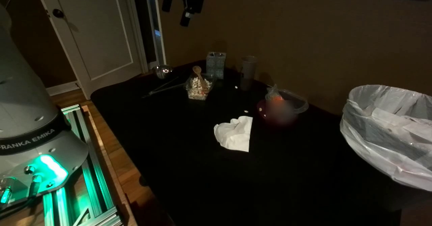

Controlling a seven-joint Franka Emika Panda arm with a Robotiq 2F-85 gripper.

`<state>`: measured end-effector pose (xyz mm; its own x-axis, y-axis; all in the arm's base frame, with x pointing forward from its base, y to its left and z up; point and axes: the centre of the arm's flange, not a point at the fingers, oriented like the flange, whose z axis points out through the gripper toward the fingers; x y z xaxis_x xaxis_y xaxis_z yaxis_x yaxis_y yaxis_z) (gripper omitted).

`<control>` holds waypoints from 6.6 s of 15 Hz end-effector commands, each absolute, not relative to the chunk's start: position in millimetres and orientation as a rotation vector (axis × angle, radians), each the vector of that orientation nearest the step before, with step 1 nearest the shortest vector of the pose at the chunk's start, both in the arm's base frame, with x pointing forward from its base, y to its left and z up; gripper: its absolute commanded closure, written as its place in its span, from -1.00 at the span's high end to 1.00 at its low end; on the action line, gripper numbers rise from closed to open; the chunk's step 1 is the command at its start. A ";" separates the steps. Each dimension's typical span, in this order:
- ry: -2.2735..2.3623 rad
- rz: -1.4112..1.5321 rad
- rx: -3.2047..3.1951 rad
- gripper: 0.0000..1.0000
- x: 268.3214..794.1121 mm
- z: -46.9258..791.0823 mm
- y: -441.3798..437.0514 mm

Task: Remove the cooking stick from on top of the lunchbox, put it on the table, remove the blue pencil from inside the box and put it on the table

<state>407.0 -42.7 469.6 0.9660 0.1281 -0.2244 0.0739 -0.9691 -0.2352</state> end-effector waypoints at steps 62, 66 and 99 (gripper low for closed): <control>-1.589 0.121 -2.745 -0.94 618.8 126.1 207.9; -1.660 0.083 -2.743 -0.96 597.0 169.5 207.4; -1.353 0.013 -3.019 -0.96 625.1 202.3 107.1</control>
